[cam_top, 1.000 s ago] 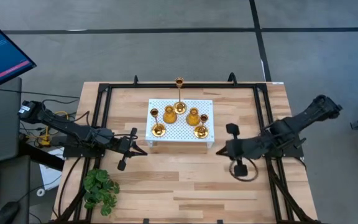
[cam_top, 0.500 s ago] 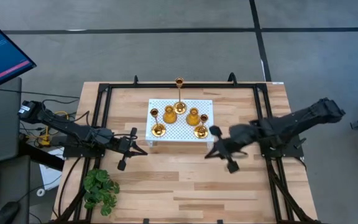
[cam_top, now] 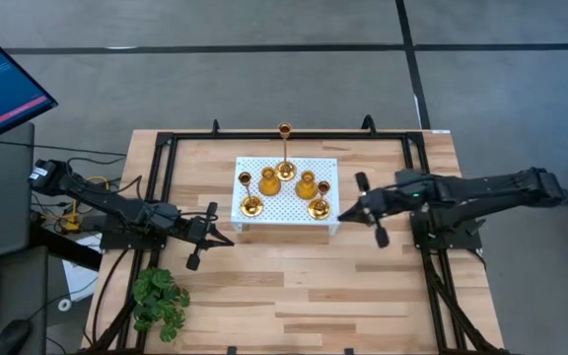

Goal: Pick & Place candle stick holders
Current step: Return to Home Position

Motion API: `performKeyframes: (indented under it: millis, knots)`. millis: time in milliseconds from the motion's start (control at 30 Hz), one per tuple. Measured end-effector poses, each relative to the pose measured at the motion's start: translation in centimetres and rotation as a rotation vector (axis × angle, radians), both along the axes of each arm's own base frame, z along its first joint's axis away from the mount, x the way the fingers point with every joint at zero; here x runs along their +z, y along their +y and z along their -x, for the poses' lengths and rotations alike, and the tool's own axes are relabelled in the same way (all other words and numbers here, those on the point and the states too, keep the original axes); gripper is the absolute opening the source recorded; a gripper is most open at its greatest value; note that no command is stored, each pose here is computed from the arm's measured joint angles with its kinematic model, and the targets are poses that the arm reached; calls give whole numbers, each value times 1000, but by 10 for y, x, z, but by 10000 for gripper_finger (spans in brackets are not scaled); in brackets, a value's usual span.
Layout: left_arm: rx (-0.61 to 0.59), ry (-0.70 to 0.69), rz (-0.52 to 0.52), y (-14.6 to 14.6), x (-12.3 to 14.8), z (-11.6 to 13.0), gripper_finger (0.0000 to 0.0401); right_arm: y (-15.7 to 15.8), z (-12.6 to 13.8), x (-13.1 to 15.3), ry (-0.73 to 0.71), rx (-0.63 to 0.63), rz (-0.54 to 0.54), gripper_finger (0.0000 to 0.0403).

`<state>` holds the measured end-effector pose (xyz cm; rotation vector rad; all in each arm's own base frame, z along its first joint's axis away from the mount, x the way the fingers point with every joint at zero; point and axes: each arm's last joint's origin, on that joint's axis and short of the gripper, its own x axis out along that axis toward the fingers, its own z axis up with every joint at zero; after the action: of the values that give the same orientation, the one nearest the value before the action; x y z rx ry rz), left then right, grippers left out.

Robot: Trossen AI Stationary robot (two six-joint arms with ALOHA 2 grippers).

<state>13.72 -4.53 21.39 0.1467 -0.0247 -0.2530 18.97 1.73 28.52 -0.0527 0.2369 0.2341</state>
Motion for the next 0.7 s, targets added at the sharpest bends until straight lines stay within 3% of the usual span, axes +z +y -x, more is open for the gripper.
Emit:
performKeyframes:
  millis: [400,700]
  knots:
    - [0,7,26,0,0,0,8,-7,67,-17,-215,-93,-16,0]
    - [0,7,26,0,0,0,8,-9,91,-37,-311,-117,-58,0]
